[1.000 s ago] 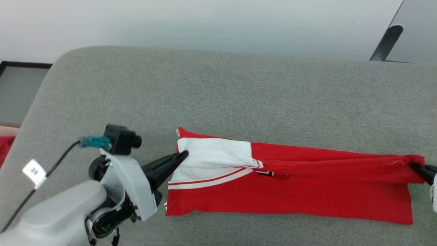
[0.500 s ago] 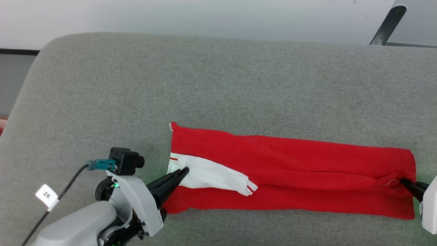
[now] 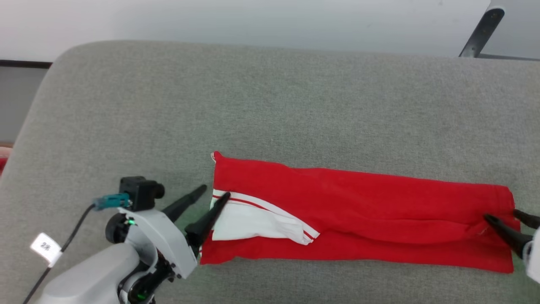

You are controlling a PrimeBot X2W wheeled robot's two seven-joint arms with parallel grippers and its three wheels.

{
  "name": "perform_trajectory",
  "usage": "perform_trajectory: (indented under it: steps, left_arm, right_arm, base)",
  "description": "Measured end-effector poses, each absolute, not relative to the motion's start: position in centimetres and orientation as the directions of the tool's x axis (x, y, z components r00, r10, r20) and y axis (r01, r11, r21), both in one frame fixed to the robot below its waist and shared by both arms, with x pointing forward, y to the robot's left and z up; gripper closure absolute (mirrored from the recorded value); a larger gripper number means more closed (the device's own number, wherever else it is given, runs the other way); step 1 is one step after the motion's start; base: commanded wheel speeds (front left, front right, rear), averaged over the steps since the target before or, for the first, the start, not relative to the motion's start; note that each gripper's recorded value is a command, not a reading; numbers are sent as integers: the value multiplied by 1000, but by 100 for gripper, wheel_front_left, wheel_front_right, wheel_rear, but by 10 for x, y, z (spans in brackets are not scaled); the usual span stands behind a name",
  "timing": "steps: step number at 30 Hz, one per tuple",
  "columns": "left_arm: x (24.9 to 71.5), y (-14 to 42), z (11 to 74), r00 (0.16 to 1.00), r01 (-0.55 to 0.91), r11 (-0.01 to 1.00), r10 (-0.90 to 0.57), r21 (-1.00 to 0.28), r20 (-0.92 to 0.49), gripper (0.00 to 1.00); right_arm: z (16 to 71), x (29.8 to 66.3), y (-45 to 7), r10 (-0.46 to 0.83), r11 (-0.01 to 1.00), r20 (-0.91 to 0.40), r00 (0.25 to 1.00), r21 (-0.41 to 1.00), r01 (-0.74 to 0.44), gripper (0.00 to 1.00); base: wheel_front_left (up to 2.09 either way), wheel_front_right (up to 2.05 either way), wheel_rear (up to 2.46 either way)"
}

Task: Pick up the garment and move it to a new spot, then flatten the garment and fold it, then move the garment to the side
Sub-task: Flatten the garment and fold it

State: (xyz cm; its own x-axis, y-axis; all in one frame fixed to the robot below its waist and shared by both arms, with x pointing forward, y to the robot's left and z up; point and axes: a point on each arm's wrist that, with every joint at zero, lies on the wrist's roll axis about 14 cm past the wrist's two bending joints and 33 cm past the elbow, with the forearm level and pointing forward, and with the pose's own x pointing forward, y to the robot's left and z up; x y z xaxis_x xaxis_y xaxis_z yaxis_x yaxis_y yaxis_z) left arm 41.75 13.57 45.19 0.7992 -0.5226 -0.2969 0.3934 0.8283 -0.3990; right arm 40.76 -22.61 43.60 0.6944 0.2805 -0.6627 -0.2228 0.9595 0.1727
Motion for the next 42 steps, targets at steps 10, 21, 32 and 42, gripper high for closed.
perform_trajectory:
  steps: [10, 21, 32, 42]
  left_arm:
    - [409, 170, 483, 946, 216, 894, -291, -393, -142, 0]
    - [361, 227, 482, 997, -18, 949, -7, -315, -76, 0]
    - [350, 238, 486, 999, -47, 966, 40, -253, -35, 0]
    - [353, 238, 480, 998, -50, 965, 41, -256, -42, 0]
  right_arm:
    - [441, 402, -253, 234, 972, -737, 634, 164, -168, 0]
    - [424, 402, -258, 208, 978, -830, 517, 170, -121, 0]
    - [399, 393, -245, 206, 978, -887, 413, 179, -103, 0]
    - [390, 394, -244, 196, 981, -897, 396, 179, -82, 65]
  base:
    - [0, 0, 0]
    - [0, 0, 0]
    - [0, 0, 0]
    - [0, 0, 0]
